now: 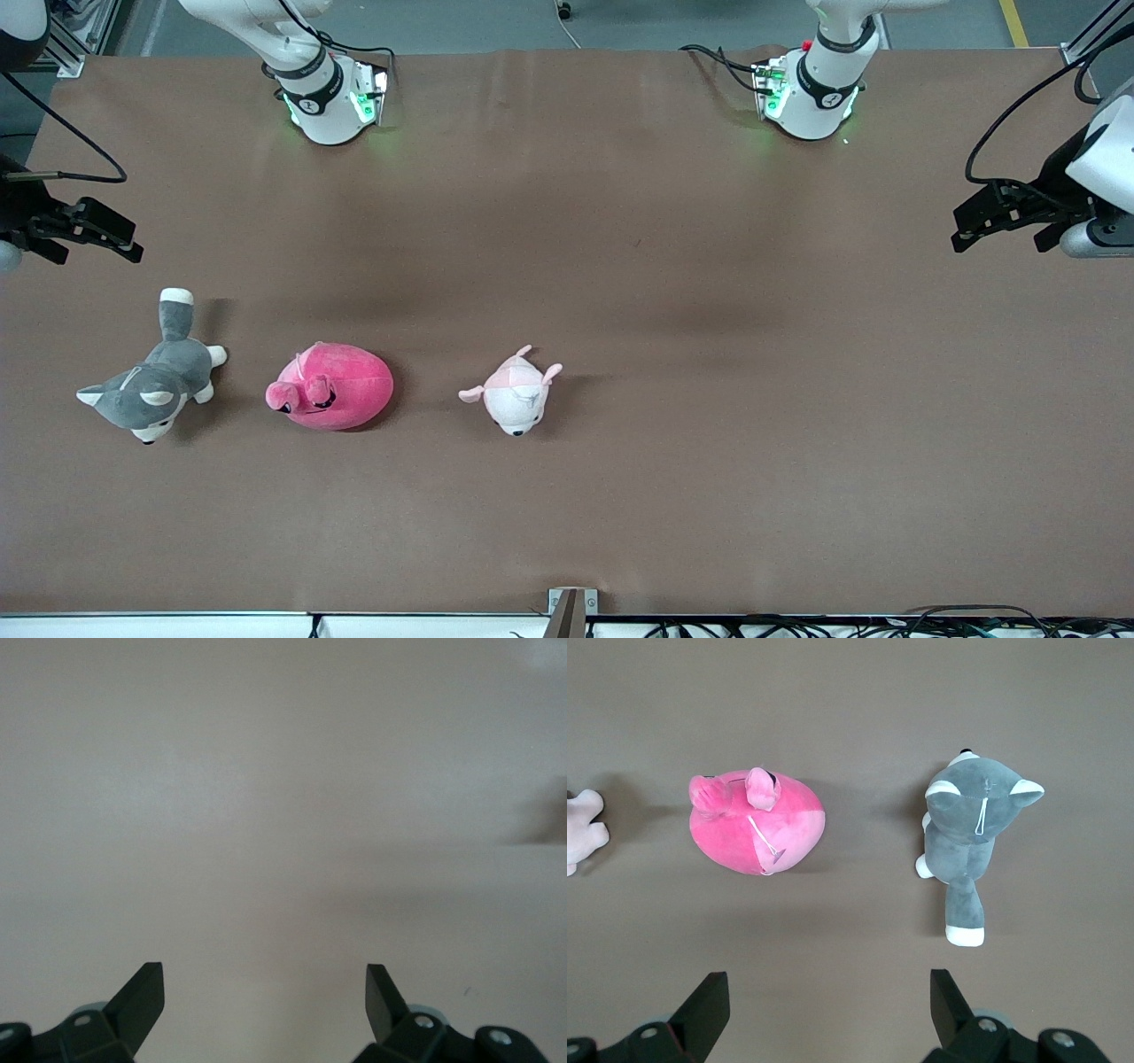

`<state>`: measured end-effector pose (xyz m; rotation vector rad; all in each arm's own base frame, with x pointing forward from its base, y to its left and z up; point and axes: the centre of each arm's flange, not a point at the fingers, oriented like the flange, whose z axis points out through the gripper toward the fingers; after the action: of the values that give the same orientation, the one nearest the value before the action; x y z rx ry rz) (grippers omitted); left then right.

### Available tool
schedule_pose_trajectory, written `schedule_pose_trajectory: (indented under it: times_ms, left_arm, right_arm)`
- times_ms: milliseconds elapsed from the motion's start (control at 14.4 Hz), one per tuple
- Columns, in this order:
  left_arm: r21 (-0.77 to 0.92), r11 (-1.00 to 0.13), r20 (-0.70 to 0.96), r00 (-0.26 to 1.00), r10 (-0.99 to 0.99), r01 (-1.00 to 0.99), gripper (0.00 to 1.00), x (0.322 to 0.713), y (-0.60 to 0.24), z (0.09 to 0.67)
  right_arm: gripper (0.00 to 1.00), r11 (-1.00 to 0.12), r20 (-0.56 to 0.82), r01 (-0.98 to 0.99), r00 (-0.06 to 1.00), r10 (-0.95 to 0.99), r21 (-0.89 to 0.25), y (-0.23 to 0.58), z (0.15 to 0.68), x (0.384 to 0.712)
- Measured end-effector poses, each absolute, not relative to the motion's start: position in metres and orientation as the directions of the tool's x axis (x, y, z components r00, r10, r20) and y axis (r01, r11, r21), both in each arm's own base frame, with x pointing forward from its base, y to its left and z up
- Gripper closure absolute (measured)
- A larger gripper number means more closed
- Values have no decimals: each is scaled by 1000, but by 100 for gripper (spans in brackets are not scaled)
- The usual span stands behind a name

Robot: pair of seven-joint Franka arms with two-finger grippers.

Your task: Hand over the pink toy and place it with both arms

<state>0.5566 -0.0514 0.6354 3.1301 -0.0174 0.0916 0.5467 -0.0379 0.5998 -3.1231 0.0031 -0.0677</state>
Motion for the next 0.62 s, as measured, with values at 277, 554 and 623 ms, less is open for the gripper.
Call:
schedule_pose_trajectory:
  times_ms: [277,554,623]
  left_arm:
    - [24,-1000,60,998,-7,-8,0,556,-51,637]
    - [26,-1000,60,998,15,13,0,558,-38,637]
    - [26,-1000,60,998,15,14,0,558,-37,637]
  right_arm:
    - [0,-1000,43,-2,999,-3,-16,-39,600,547]
    - [0,-1000,44,-11,999,-11,-16,-38,600,547]
    - [0,-1000,46,-16,999,-17,-16,-37,601,547]
